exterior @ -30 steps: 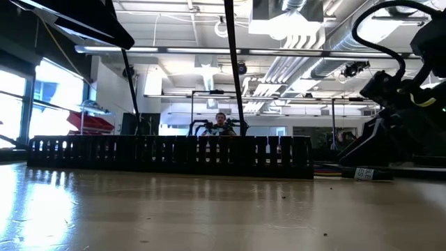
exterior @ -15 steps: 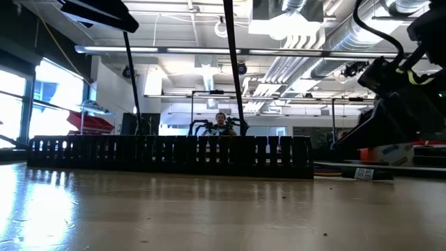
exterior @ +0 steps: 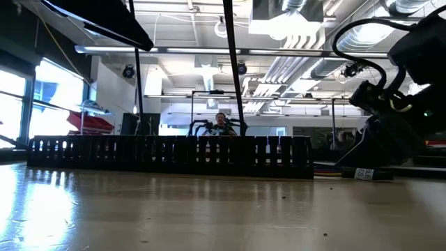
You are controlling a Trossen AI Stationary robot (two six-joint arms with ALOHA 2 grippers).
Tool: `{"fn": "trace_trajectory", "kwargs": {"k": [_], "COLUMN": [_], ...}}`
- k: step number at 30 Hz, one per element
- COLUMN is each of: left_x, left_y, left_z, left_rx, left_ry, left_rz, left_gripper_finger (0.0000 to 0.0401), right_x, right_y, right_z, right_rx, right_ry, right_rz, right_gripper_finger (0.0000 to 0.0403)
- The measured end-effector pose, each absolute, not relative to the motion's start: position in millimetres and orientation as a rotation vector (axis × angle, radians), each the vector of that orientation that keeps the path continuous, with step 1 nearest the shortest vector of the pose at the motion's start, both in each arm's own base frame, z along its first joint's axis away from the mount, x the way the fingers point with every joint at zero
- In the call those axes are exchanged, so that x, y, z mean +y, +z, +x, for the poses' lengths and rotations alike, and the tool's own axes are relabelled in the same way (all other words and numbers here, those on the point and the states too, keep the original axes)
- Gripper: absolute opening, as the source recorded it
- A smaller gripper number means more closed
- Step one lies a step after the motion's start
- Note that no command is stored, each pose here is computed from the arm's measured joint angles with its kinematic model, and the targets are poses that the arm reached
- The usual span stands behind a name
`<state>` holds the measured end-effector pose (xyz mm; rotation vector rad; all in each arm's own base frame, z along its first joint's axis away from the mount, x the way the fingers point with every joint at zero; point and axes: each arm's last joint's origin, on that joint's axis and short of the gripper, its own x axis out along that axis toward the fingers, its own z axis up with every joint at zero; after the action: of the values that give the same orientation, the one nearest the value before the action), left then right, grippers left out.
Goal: Ziptie cables
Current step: Close the black cable duct cover
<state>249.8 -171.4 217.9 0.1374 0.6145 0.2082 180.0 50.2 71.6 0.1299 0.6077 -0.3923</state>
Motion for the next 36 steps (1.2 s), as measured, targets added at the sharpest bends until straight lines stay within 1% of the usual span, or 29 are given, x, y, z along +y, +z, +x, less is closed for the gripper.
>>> {"fn": "trace_trajectory", "kwargs": {"k": [4, 7, 11, 15, 16, 20, 22, 25, 28, 31, 36], "left_x": [-171.0, -171.1, -171.2, -171.6, -171.5, -172.4, -172.6, -170.7, -166.5, -159.3, -148.6], "left_y": [217.8, 217.8, 217.8, 217.9, 218.3, 229.3, 243.7, 273.5, 298.8, 314.2, 314.6], "left_z": [249.8, 249.8, 249.8, 249.4, 249.2, 242.8, 236.3, 220.9, 200.3, 180.6, 158.5], "left_rx": [0.616, 0.616, 0.615, 0.609, 0.605, 0.569, 0.527, 0.432, 0.338, 0.282, 0.268], "left_ry": [0.21, 0.21, 0.211, 0.22, 0.227, 0.236, 0.247, 0.286, 0.324, 0.354, 0.402], "left_rz": [0.139, 0.136, 0.13, 0.115, 0.109, 0.086, 0.079, 0.067, 0.052, 0.054, 0.065], "left_gripper_finger": [0.0135, 0.0135, 0.0135, 0.0135, 0.0135, 0.0135, 0.0135, 0.0135, 0.0135, 0.0135, 0.0135], "right_x": [50.5, 50.5, 50.6, 49.7, 49.7, 49.7, 49.2, 50.0, 54.6, 58.2, 69.0], "right_y": [58.2, 50.0, 43.3, 39.9, 39.8, 41.0, 43.0, 52.7, 69.3, 90.9, 124.5], "right_z": [181.2, 182.6, 184.7, 185.7, 185.8, 185.9, 185.3, 187.5, 195.5, 209.4, 239.5], "right_rx": [0.619, 0.608, 0.561, 0.518, 0.51, 0.504, 0.526, 0.506, 0.449, 0.349, 0.242], "right_ry": [-0.434, -0.467, -0.482, -0.517, -0.524, -0.525, -0.516, -0.464, -0.399, -0.37, -0.346], "right_rz": [0.125, 0.124, 0.14, 0.19, 0.203, 0.218, 0.2, 0.215, 0.245, 0.243, 0.191], "right_gripper_finger": [0.038, 0.0357, 0.03, 0.0222, 0.0214, 0.0214, 0.0214, 0.0214, 0.0214, 0.0214, 0.0214]}}
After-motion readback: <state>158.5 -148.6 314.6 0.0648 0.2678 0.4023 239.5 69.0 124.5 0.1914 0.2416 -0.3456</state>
